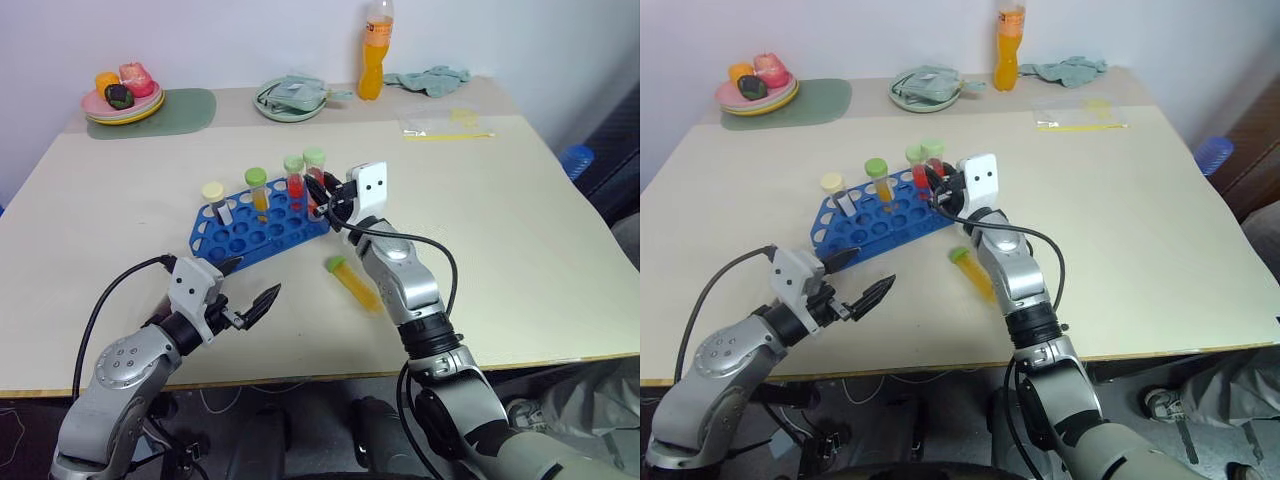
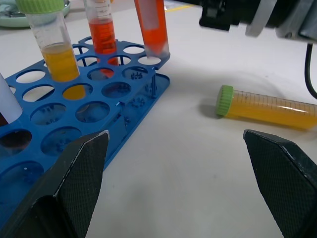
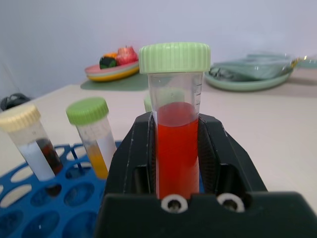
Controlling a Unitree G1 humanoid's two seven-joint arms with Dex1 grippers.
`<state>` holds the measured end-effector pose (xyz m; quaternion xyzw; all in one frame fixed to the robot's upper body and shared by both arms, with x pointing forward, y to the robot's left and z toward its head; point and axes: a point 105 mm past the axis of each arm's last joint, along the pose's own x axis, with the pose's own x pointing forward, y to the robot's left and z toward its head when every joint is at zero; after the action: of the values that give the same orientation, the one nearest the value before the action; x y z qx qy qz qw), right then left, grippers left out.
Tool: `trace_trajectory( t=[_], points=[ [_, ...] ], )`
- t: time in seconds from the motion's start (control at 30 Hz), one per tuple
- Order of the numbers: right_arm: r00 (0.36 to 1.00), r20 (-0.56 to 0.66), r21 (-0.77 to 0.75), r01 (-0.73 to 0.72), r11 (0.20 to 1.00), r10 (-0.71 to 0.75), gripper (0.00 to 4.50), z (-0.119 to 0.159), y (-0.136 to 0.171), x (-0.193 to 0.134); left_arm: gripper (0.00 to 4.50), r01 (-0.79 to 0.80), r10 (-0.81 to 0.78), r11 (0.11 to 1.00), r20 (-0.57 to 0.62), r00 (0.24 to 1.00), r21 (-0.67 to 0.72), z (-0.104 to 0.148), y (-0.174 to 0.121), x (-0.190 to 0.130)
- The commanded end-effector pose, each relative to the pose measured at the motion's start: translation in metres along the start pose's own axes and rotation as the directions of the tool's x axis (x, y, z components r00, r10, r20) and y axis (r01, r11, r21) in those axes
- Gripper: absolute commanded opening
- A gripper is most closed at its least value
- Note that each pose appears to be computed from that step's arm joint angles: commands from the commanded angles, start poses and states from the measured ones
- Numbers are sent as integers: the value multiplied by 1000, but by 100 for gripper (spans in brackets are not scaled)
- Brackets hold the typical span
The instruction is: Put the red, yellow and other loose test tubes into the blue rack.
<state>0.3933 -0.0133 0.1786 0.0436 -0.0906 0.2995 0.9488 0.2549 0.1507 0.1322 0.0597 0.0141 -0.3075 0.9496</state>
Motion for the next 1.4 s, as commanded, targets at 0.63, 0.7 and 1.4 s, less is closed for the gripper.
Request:
trace_trajectory(
  t=[0.63, 0.7, 1.4],
  points=[
    [997, 80, -8, -9, 1000, 10, 68, -1, 14, 17, 450, 31, -32, 999, 51, 998, 29, 24, -9, 7],
    [997, 82, -14, -4, 1000, 5, 68, -2, 13, 17, 450, 31, -33, 999, 50, 998, 29, 24, -9, 7],
    [980, 169, -122, -84, 989, 104, 443, 66, -11, -26, 450, 38, -39, 999, 48, 998, 8, 21, -15, 4]
  ],
)
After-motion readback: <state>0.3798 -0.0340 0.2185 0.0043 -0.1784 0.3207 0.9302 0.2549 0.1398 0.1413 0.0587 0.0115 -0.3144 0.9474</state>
